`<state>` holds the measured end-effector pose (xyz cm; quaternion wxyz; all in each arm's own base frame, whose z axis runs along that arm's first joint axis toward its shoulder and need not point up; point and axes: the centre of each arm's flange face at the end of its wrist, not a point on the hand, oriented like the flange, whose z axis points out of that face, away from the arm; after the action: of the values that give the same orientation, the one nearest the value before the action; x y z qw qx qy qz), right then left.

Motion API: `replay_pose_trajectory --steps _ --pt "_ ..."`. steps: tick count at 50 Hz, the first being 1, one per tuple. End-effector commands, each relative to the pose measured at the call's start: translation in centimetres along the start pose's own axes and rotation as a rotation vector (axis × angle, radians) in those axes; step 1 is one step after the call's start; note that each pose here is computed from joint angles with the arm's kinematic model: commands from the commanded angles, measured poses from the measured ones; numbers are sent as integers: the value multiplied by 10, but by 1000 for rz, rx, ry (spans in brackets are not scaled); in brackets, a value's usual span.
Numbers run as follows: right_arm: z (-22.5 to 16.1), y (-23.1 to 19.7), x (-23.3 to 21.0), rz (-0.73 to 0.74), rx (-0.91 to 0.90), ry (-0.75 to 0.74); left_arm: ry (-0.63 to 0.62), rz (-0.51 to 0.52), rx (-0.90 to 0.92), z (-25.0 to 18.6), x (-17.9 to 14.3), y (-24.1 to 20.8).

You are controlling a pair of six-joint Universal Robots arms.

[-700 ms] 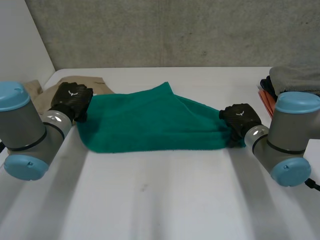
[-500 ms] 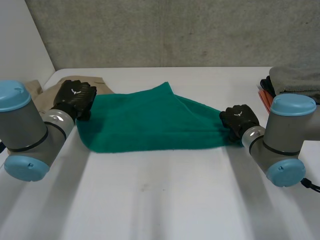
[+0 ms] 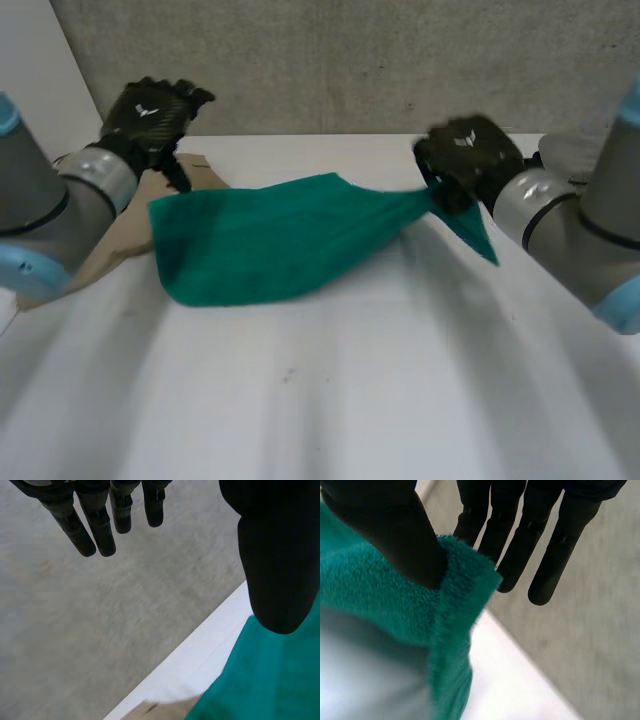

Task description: Fold the laundry.

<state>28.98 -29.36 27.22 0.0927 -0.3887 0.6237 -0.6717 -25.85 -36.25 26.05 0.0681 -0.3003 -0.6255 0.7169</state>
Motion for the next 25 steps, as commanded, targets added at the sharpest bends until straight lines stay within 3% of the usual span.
replay_pose_trajectory --steps 1,8,12,17,22,25 --pt "-30 -73 -11 -54 240 -114 250 -13 -45 22 49 -5" --pt "-45 -103 -18 -50 329 -166 450 -2 -112 28 107 11" --pt "-45 -113 -13 -36 358 -161 628 -18 -194 12 155 25" --pt "-36 -110 -8 -20 355 -149 773 3 -223 -4 182 34" --pt "-19 -98 7 -10 323 -100 752 29 -160 4 177 22" --pt "-7 -91 18 -4 301 -46 616 3 -132 19 155 5"
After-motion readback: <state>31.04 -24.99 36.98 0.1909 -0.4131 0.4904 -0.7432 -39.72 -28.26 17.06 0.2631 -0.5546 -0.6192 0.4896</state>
